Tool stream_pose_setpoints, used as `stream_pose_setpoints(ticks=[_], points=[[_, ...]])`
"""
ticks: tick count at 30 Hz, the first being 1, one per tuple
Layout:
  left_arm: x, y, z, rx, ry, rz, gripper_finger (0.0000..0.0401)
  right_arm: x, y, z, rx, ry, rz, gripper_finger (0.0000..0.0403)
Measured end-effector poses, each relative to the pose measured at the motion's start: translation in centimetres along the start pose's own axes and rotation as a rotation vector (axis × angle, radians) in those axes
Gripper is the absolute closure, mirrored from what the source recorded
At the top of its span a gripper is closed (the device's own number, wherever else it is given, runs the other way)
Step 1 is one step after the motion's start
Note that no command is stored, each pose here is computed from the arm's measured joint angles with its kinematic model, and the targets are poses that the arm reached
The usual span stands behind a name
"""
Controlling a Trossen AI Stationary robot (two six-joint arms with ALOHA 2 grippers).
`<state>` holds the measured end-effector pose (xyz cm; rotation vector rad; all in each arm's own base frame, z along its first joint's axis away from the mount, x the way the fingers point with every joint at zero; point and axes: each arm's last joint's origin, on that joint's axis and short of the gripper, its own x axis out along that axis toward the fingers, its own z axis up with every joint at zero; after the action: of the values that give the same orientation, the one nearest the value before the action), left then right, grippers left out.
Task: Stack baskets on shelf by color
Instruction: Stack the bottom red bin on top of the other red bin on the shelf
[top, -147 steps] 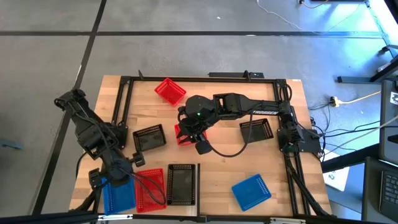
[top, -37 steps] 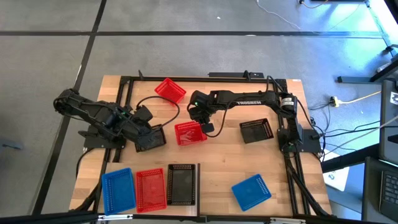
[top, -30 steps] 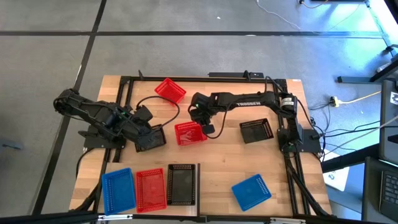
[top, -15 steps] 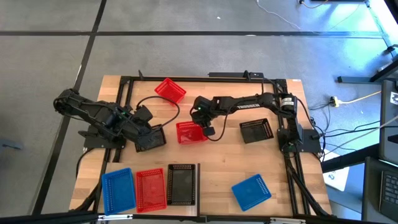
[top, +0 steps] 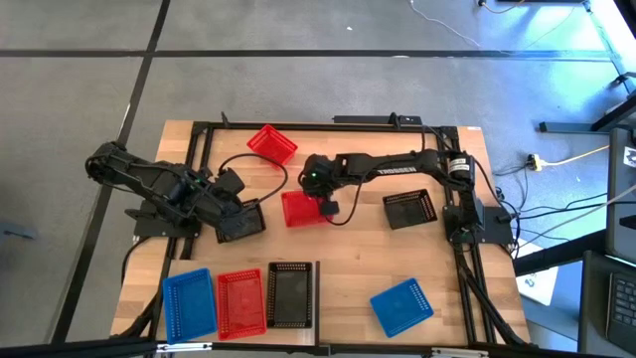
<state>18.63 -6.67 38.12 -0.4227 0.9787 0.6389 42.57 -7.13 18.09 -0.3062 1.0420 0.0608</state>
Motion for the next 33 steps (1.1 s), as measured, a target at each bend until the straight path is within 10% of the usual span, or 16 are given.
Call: stream_pose_setpoints(ticks=[18, 33], points=[[-0.3, -1.1, 1.7, 0.589, -0.339, 0.134, 0.0306, -10.4, 1.7, 9.0, -0.116, 0.064, -0.480, 0.0402], [-0.3, -1.1, 2.6, 0.717, -0.419, 0.234, 0.0306, -13.8, 3.8, 11.6, -0.127, -0.035, -0.561, 0.0403]])
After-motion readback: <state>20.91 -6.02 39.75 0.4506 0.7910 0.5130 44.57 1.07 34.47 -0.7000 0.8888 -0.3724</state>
